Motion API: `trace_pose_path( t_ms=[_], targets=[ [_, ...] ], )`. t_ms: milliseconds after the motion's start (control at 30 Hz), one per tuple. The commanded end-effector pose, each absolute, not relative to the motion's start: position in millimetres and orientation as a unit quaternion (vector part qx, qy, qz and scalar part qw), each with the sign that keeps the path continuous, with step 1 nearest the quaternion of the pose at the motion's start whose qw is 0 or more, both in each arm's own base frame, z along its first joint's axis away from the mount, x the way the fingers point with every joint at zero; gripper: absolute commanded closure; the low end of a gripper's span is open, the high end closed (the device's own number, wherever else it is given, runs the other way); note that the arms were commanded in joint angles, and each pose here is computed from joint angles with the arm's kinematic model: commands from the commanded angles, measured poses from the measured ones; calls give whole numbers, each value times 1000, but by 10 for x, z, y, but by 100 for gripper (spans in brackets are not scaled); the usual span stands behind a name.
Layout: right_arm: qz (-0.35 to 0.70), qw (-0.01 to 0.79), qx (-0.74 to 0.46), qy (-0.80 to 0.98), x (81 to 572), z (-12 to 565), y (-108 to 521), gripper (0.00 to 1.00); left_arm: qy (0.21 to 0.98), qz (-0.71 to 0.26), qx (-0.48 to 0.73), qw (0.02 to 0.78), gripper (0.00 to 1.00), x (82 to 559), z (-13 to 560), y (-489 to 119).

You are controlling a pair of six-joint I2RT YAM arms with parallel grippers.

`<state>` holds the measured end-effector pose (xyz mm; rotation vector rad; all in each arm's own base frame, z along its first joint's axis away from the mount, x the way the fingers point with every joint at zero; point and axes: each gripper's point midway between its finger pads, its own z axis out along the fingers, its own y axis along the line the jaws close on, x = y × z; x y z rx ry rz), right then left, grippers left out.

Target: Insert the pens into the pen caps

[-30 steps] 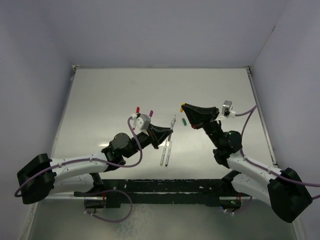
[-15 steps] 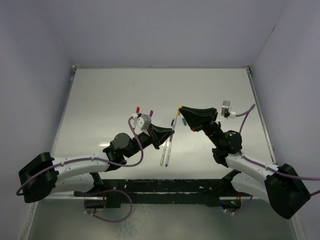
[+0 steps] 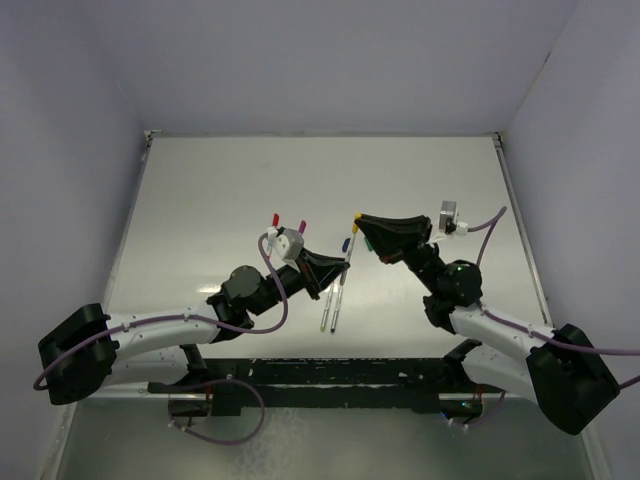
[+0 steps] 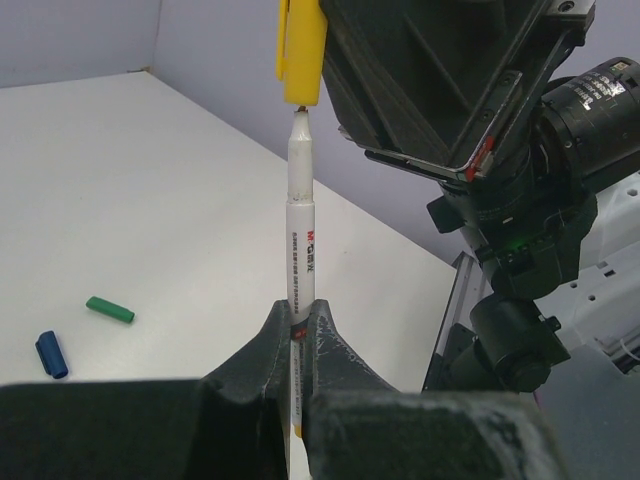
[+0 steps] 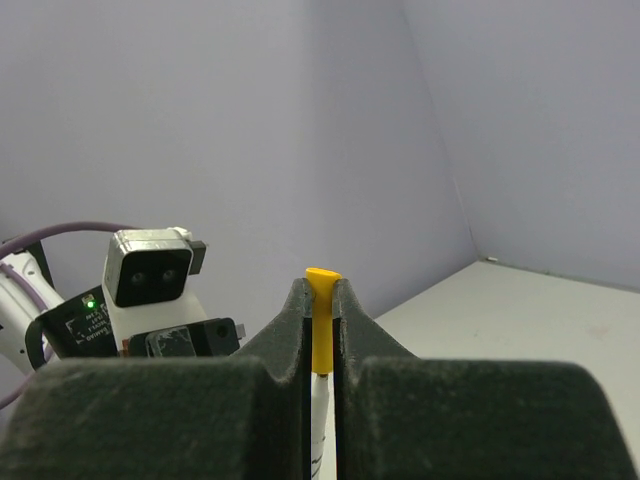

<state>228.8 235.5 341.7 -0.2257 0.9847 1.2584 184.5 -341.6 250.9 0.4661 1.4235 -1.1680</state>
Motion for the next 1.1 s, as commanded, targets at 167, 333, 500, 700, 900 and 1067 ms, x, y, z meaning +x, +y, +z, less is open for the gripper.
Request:
trace_pose_path(
  t_ms=[167,333,500,700,900,1067],
  targets=[
    [571,706,-113,403,2200,3623,2336,100,570,-531,187,599,100,1810,2847,-3430],
    [575,703,-114,403,2183,3625,2339,100,570,-528,183,602,100,1819,2847,-3408],
    [576,701,-114,405,2173,3624,2336,100,570,-525,177,607,100,1833,2859,-3376],
    [580,695,-113,411,2163,3590,2343,100,569,-523,173,610,100,1841,2873,-3353],
    [581,687,-112,423,2190,3501,2368,100,569,-525,176,609,100,1836,2863,-3367],
    [593,672,-115,428,2198,3448,2428,100,564,-526,172,613,100,1841,2886,-3353]
  ],
)
